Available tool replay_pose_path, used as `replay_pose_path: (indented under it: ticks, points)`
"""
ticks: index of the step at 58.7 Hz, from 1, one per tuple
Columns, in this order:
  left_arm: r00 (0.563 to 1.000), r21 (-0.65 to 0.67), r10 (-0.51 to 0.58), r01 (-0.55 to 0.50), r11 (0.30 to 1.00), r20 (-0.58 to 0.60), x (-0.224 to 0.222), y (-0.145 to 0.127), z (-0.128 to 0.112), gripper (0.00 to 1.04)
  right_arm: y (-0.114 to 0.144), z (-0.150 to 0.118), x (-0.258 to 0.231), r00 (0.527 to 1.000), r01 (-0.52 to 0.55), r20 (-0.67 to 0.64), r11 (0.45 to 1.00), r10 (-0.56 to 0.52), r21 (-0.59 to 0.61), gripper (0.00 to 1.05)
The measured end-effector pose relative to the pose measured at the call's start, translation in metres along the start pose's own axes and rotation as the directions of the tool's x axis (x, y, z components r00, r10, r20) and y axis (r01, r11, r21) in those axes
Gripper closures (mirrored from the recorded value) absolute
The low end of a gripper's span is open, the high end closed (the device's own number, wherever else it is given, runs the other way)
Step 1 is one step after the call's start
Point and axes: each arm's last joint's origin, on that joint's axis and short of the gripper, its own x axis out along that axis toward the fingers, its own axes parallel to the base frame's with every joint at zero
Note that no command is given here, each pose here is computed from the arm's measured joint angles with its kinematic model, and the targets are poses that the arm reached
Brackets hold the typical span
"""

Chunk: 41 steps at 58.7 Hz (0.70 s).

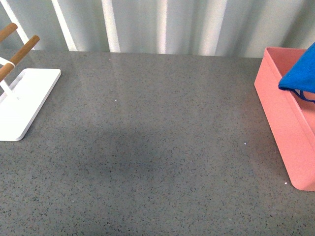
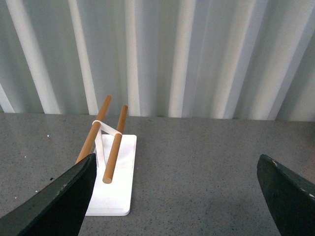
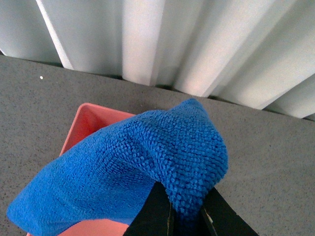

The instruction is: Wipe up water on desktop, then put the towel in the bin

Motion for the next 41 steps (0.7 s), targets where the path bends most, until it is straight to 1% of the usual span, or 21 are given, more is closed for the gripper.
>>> replay_pose_path:
  ticks: [11,23,34,41]
  points:
    - [1.0,0.0,0.0,0.0,1.0,0.0,0.0,0.0,0.0,0.07,0.018,-0.022,0.037,0.992,-0.012,-0.125,0.997,0.022,0.081,1.01]
    - [1.0,0.0,0.0,0.0,1.0,0.0,0.0,0.0,0.0,0.07,0.034,-0.042,0.064,0.969,0.013,-0.245,0.99,0.022,0.14,1.01]
    - [1.0,0.0,0.0,0.0,1.0,0.0,0.0,0.0,0.0,0.07,0.036,-0.063,0.077,0.941,0.048,-0.338,0.978,0.025,0.205,1.01]
    - [1.0,0.0,0.0,0.0,1.0,0.0,0.0,0.0,0.0,0.07,0.035,-0.078,0.08,0.919,0.082,-0.393,0.973,0.011,0.218,1.01]
